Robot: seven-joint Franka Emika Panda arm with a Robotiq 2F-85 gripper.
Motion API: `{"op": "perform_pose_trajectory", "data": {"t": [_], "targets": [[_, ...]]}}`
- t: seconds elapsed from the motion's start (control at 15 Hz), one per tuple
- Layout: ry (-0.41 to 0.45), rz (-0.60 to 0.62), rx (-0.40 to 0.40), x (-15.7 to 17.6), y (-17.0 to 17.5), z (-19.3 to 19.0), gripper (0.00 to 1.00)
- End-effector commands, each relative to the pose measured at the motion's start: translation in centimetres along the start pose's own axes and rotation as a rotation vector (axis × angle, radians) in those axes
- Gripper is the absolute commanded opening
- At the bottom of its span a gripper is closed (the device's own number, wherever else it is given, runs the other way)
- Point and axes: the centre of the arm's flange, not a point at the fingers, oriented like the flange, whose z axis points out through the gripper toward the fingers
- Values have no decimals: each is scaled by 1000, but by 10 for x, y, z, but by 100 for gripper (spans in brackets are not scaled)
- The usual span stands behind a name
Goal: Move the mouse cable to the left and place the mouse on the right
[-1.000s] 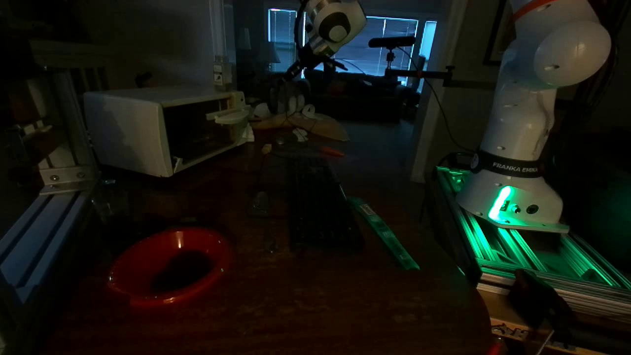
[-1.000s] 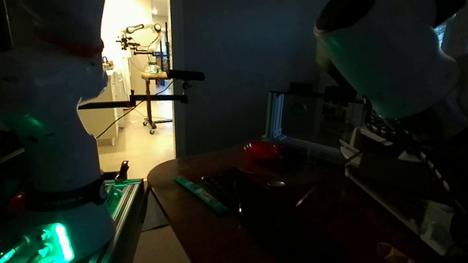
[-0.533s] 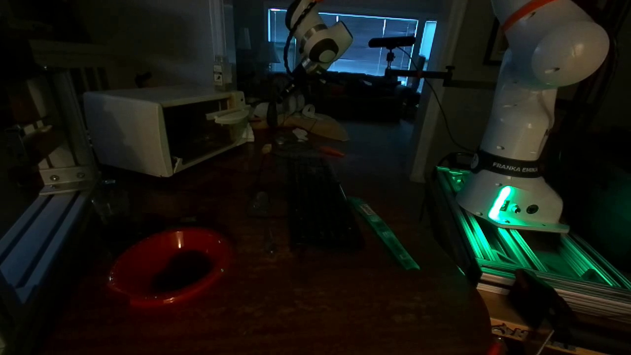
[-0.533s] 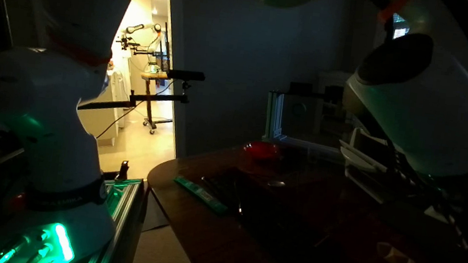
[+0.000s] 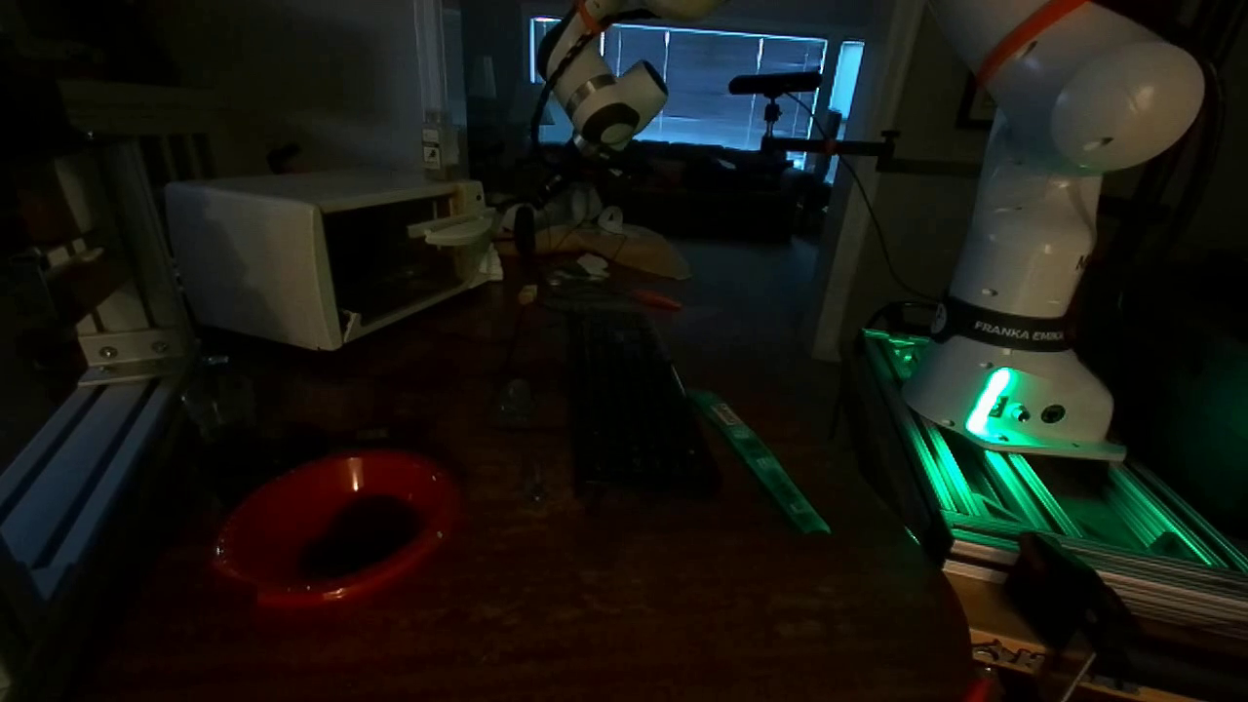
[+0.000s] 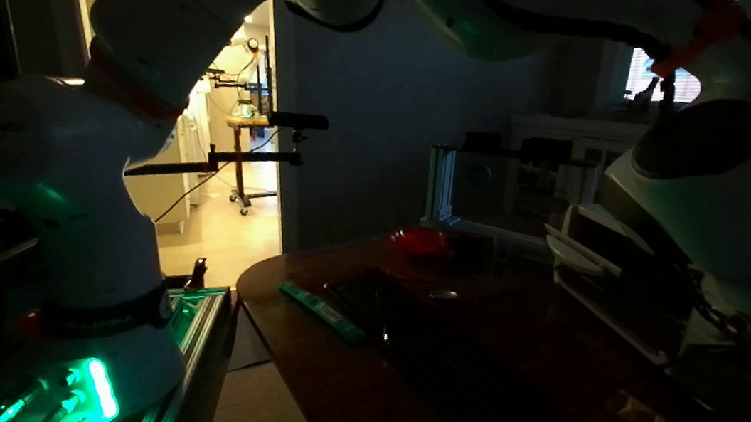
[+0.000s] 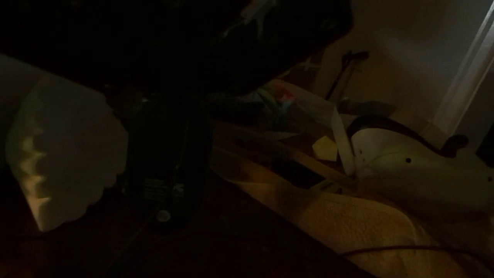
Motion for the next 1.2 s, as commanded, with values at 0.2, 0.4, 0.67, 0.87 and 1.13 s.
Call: {"op": "perform_pose_trajectory", "data": {"t": [0.2,0.4,0.67,0.87,1.13], "targets": [[127,101,-136,-8,-13,60,1],[206,92,-176,-1,-22,74,1],[184,43,-144,-12,-36,82,1],[114,-13,-101,-34,-49,87,1],[62,-51,-22,-53,-65,84,1]]}}
